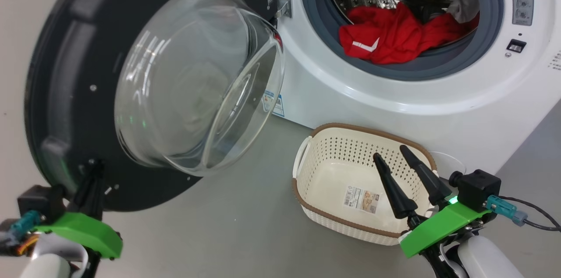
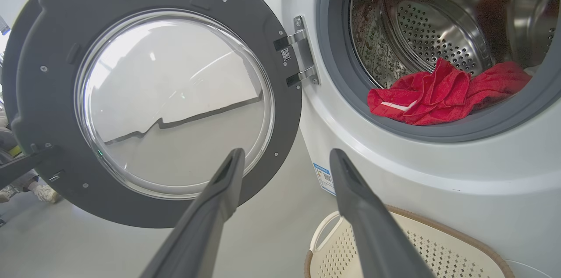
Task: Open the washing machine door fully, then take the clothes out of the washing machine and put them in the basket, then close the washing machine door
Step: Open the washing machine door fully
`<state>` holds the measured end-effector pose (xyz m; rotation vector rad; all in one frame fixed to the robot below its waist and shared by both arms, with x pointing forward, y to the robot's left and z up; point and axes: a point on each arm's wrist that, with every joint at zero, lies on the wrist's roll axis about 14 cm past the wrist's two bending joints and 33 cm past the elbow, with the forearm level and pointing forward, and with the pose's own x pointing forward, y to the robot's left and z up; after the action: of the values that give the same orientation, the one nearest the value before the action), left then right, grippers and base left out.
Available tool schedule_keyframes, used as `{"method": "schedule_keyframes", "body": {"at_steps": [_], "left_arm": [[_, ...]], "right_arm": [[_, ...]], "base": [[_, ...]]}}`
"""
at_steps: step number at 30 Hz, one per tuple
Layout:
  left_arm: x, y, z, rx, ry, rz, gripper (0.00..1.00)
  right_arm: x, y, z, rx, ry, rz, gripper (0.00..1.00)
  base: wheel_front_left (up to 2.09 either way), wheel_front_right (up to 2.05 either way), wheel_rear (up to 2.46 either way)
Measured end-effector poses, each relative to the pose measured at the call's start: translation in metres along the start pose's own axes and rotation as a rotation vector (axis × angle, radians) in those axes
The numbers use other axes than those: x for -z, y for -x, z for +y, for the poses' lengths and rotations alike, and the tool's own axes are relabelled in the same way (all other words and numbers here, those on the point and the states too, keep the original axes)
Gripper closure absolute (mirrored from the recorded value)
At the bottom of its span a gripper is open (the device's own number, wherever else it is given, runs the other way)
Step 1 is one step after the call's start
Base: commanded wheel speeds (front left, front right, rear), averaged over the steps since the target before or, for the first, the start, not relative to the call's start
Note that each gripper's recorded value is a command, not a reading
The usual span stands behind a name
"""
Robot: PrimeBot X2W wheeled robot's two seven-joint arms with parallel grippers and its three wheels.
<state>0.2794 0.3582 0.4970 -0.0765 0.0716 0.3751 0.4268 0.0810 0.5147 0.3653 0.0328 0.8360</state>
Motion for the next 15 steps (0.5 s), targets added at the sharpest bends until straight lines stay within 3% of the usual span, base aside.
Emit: {"method": "schedule_keyframes", "body": {"at_steps": [15], "left_arm": [[0.007, -0.023, 0.040, -0.075, -0.059, 0.075, 1.00]], "right_arm": [[0.005, -0.005, -0.004, -0.003, -0.005, 0.006, 0.00]], "base": [[0.00, 0.00, 0.00]]}}
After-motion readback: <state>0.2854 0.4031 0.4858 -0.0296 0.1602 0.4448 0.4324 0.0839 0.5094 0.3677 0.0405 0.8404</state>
